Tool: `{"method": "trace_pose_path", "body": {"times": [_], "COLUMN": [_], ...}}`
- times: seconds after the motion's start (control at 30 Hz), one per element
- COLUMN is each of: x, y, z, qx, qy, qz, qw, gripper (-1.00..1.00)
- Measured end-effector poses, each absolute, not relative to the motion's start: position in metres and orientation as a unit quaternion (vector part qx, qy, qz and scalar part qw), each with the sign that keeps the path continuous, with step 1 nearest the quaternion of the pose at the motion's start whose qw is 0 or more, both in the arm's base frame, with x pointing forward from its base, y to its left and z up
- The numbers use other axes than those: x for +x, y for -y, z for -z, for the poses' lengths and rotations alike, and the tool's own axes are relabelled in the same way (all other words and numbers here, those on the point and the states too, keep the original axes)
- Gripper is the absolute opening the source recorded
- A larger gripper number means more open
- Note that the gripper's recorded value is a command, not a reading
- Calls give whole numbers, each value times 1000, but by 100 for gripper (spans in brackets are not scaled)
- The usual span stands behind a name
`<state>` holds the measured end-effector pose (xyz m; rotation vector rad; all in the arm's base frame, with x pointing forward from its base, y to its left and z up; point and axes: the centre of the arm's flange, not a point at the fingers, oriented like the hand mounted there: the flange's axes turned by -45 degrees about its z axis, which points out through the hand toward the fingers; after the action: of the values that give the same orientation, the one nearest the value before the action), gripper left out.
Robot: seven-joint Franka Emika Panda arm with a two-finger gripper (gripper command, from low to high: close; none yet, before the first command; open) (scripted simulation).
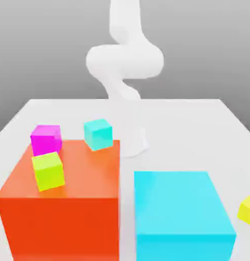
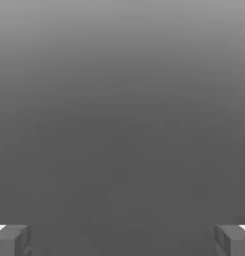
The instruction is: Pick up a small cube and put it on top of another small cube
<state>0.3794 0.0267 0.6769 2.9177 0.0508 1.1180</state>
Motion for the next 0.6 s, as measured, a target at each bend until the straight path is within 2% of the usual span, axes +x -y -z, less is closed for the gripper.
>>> {"method": "trace_pose_path", "body": {"times": [0.13, 0.3, 0.47, 0.6], "x": [424, 457, 466, 453], "y": [-74, -133, -193, -244], "z": [-614, -530, -440, -367], "qx": [950, 962, 967, 963], "qy": [-59, -116, -177, -233], "qz": [-306, -243, -181, -131], "qw": [23, 35, 39, 34], "gripper": [0, 0, 0, 0]}}
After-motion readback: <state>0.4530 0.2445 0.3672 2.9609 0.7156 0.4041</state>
